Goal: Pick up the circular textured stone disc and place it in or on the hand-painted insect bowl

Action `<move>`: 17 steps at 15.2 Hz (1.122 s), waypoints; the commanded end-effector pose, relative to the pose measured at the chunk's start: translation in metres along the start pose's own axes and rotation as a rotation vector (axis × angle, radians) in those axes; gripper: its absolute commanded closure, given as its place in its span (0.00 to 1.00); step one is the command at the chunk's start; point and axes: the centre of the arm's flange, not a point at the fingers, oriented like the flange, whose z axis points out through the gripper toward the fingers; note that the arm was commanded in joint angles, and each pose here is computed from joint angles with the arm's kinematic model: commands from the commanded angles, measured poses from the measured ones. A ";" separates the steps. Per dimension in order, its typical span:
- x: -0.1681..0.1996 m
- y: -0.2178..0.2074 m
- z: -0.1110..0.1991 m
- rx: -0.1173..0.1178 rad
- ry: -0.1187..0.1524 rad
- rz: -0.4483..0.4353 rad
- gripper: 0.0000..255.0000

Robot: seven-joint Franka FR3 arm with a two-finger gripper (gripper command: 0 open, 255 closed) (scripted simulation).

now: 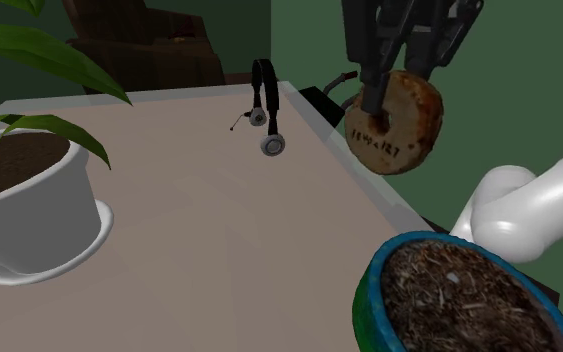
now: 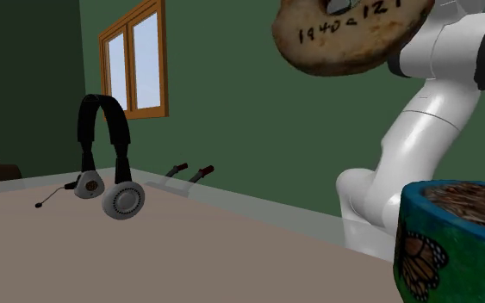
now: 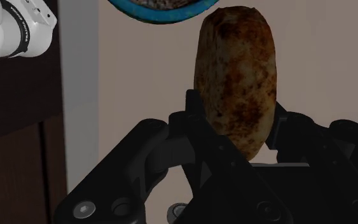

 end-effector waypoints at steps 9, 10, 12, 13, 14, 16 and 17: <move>-0.131 0.030 0.003 0.000 0.000 0.001 1.00; -0.144 0.032 0.004 0.000 0.000 0.001 1.00; -0.142 0.033 0.014 0.000 0.000 0.001 1.00; -0.142 0.034 0.019 0.000 0.000 0.001 1.00; -0.141 0.034 0.024 0.000 0.000 0.001 1.00; -0.140 0.035 0.035 0.000 0.000 0.001 1.00; -0.139 0.036 0.040 0.000 0.000 0.001 1.00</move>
